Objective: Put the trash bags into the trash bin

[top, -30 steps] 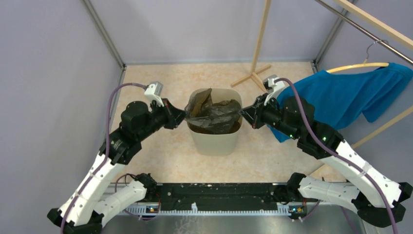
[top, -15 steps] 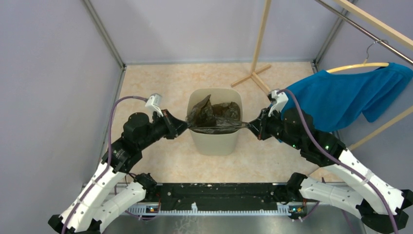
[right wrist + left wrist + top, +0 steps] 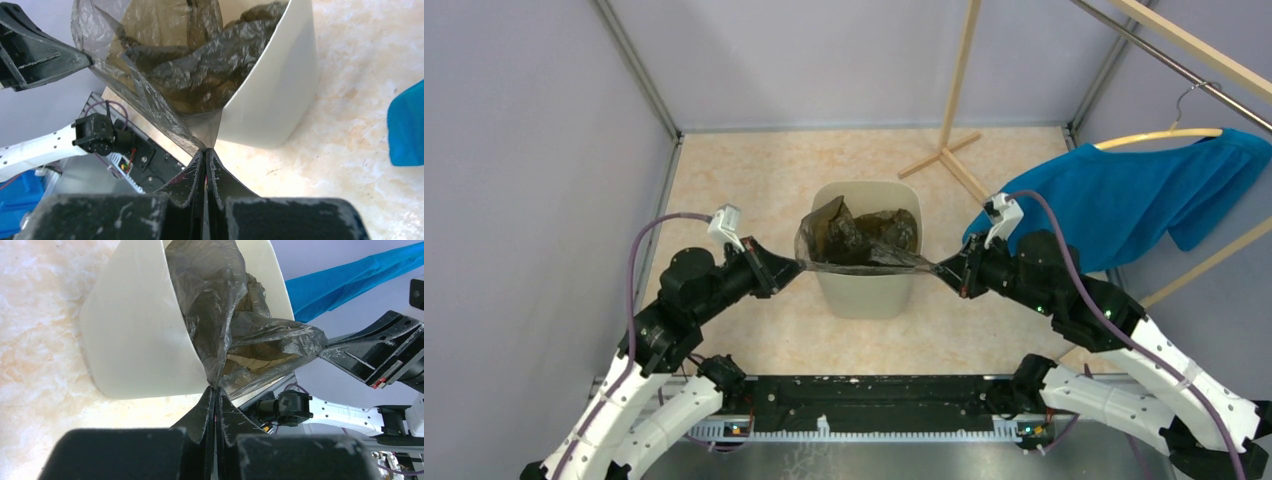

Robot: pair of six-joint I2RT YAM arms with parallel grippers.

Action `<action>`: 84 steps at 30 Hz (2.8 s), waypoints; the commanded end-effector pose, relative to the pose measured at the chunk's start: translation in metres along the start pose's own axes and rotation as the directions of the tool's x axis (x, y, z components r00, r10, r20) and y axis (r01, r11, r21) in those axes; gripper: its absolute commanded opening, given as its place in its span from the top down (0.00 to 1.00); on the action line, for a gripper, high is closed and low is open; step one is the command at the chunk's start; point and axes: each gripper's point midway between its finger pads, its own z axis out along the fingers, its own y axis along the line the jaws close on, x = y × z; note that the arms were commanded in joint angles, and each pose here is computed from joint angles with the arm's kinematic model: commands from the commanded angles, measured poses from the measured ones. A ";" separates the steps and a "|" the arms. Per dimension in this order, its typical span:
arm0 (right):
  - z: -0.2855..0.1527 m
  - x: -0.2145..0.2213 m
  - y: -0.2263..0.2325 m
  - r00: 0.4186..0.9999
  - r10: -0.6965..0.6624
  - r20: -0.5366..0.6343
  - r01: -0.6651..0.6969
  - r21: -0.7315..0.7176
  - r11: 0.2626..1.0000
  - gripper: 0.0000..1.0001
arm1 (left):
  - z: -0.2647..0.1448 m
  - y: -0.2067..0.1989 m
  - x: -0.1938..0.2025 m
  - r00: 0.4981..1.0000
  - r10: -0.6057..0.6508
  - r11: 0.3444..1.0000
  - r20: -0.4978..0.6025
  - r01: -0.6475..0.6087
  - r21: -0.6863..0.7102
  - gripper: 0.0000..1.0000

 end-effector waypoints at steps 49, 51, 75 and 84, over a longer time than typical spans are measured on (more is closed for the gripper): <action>0.014 -0.035 0.065 0.882 -0.437 -0.178 0.412 -0.162 0.897 0.21 | -0.014 -0.033 -0.070 0.828 0.559 0.827 -0.035 -0.560 -0.054 0.01; 0.025 -0.030 0.066 0.846 -0.488 -0.212 0.473 -0.122 0.873 0.19 | 0.000 -0.035 -0.076 0.802 0.595 0.801 -0.050 -0.597 -0.049 0.02; 0.091 -0.043 0.078 0.806 -0.572 -0.153 0.579 0.000 0.816 0.29 | 0.081 -0.022 -0.074 0.737 0.661 0.744 -0.139 -0.668 -0.003 0.07; 0.095 -0.046 0.078 0.844 -0.522 -0.124 0.519 -0.057 0.853 0.58 | 0.097 -0.028 -0.065 0.740 0.657 0.752 -0.146 -0.658 0.044 0.28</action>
